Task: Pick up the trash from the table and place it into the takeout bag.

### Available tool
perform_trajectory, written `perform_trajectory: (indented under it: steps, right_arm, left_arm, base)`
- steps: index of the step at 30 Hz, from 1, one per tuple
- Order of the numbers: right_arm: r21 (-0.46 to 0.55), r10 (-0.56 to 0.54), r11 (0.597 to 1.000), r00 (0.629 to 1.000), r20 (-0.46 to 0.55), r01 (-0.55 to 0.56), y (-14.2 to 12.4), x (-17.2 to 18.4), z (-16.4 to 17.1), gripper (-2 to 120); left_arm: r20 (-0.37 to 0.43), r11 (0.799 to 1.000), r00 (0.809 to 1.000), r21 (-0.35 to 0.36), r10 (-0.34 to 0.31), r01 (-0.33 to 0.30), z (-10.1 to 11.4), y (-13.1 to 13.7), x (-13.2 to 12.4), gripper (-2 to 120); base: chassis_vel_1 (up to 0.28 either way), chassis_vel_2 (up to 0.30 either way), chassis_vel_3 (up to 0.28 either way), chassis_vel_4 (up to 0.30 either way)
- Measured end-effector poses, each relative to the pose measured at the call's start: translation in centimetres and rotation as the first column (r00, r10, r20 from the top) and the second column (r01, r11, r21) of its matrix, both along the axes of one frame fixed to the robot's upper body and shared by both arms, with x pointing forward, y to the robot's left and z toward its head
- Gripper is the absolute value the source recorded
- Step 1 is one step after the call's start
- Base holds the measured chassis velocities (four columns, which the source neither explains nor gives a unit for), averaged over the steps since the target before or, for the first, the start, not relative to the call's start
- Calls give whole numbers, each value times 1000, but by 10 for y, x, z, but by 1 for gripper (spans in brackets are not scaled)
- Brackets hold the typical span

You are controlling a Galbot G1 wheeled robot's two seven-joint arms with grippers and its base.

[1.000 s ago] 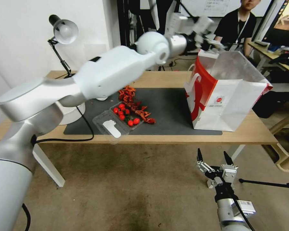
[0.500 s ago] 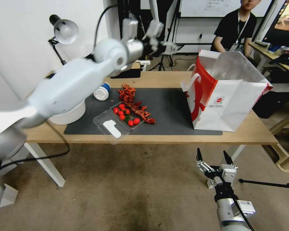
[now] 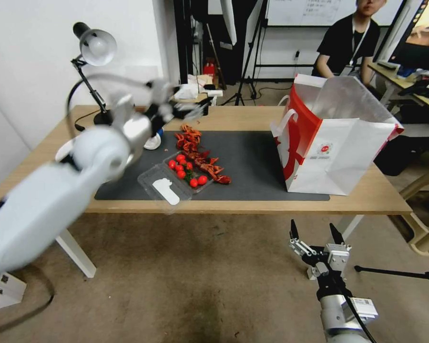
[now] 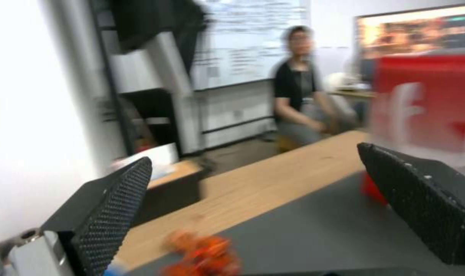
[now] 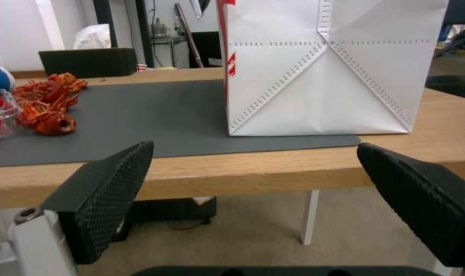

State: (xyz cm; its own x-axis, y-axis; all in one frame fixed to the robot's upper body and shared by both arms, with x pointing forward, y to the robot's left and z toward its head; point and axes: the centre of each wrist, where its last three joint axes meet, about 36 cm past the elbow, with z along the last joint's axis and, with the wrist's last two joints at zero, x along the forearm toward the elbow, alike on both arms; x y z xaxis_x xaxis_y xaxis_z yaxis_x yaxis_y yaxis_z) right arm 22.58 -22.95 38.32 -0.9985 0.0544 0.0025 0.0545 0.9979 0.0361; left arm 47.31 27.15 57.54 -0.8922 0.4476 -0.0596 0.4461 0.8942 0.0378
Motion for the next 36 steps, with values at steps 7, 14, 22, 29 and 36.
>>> perform_trajectory:
  steps: [7,14,22,29,36]
  right_arm:
    - [4,3,1000,1000,2,-3,2,-1,1,100]
    - [1,13,1000,1000,9,-13,3,-1,4,100]
    - [-6,23,1000,1000,9,-23,2,-2,5,100]
    - [-3,31,1000,1000,5,-31,6,-3,5,100]
    - [-5,33,999,999,4,-33,7,-3,5,100]
  left_arm:
    - [39,974,973,0,228,-228,-49,14,-51,100]
    - [16,932,932,20,361,-362,-103,16,-111,100]
    - [-23,895,895,37,445,-444,-138,11,-157,100]
    - [-52,873,871,46,488,-486,-173,-1,-203,100]
    - [-87,867,863,38,498,-497,-187,-5,-215,100]
  base:
    - [0,0,0,0]
    - [0,0,0,0]
    - [0,0,0,0]
    - [0,0,0,0]
    - [0,0,0,0]
